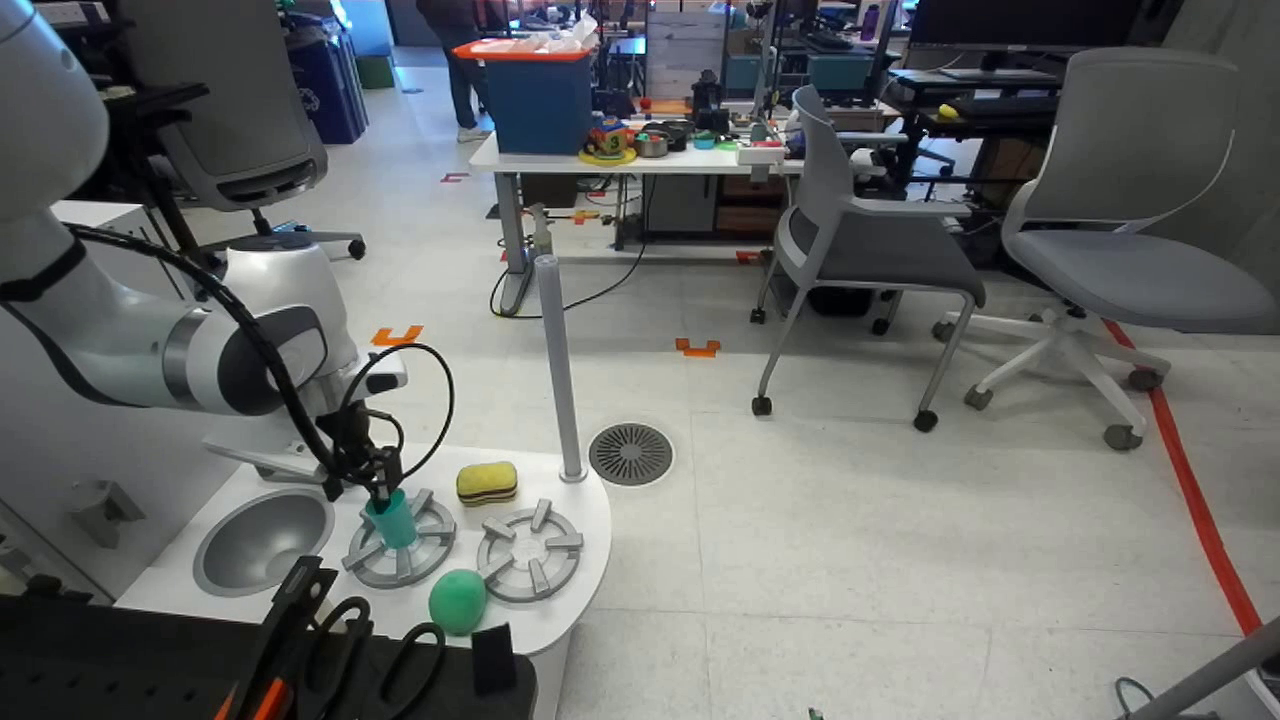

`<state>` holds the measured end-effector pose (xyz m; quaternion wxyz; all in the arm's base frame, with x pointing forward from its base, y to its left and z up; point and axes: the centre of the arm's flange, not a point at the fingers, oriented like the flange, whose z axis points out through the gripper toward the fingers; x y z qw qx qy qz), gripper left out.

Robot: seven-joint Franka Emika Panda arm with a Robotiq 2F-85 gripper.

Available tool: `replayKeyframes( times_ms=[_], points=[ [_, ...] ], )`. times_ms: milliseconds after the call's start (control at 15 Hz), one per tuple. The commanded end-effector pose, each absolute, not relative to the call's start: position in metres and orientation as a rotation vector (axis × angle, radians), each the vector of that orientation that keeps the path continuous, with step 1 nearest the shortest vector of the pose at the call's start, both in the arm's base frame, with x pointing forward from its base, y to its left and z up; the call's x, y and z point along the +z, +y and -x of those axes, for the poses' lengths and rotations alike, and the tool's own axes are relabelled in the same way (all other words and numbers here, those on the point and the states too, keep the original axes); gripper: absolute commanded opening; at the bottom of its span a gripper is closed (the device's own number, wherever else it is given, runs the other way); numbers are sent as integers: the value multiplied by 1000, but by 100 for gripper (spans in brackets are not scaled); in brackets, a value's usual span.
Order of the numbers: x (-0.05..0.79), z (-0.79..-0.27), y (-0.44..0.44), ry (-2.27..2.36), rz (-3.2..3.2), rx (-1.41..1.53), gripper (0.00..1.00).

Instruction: Move the cup on the stove

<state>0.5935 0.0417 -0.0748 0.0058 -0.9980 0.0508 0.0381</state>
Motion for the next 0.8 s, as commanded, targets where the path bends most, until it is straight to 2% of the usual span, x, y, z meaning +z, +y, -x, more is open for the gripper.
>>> replayKeyframes(
  times_ms=[0,333,400,733],
  points=[
    [-80,-605,43,196,3135,117,42],
    [-79,-606,39,265,3132,115,5],
    [-78,-604,38,281,3130,120,1],
    [-60,-604,29,363,3114,128,1]
  ],
)
